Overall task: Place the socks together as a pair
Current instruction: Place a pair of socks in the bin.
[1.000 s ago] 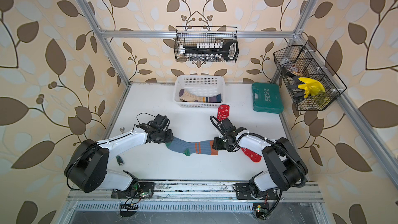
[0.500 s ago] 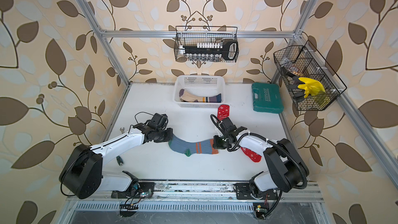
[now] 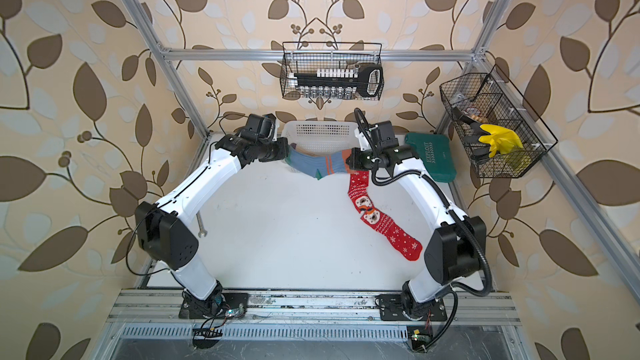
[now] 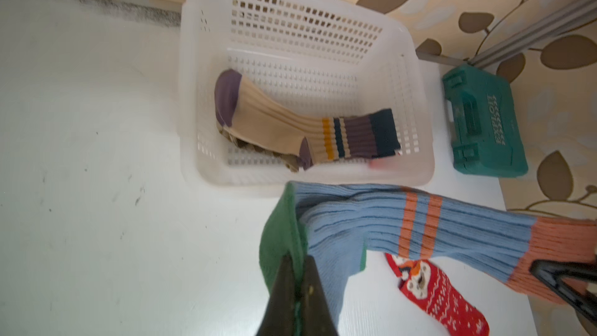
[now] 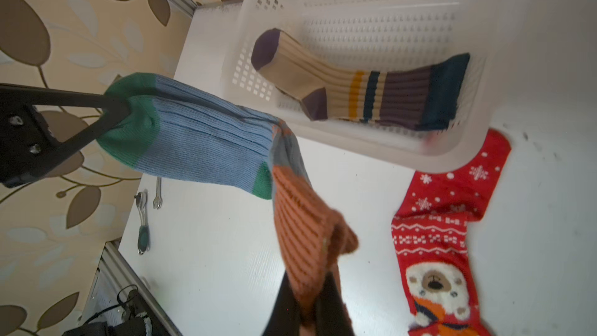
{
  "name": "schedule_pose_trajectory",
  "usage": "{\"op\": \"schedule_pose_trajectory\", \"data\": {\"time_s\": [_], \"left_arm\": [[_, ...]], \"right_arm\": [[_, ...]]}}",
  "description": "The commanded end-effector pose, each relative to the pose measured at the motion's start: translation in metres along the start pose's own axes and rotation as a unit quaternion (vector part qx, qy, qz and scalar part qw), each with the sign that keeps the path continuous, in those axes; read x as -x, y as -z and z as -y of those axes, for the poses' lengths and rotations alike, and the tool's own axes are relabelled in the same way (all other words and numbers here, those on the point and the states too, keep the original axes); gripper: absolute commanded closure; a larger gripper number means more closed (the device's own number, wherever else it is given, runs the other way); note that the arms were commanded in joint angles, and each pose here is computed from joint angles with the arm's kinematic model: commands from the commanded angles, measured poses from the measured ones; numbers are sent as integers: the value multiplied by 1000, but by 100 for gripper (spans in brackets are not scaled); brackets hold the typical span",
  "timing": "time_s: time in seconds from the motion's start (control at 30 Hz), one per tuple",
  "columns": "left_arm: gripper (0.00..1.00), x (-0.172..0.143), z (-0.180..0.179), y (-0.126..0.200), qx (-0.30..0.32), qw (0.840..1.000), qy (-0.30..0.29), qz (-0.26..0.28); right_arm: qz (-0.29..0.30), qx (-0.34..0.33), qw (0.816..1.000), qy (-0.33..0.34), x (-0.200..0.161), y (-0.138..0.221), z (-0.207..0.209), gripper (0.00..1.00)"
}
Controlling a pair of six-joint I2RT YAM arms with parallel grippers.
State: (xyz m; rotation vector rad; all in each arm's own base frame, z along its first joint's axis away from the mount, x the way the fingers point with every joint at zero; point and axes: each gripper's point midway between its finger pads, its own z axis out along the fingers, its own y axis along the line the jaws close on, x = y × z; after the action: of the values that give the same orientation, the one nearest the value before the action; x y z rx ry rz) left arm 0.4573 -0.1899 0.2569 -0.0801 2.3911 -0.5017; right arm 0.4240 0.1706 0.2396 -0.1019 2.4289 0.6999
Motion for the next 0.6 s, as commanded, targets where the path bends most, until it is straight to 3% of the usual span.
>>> {"op": "schedule_pose_trajectory", "data": {"time_s": [0.0, 0.2, 0.57], "left_arm": [[100, 9, -21, -20, 37, 999, -11, -30], [100, 40, -46, -67, 52, 998, 1, -26], [100, 57, -74, -128, 61, 998, 15, -24]], "right_arm": [[-40, 5, 999, -4, 6, -20, 12, 100], [-50, 17, 998, -32, 38, -63, 34, 100], [-70, 7, 995, -75, 43, -121, 89, 100]]}}
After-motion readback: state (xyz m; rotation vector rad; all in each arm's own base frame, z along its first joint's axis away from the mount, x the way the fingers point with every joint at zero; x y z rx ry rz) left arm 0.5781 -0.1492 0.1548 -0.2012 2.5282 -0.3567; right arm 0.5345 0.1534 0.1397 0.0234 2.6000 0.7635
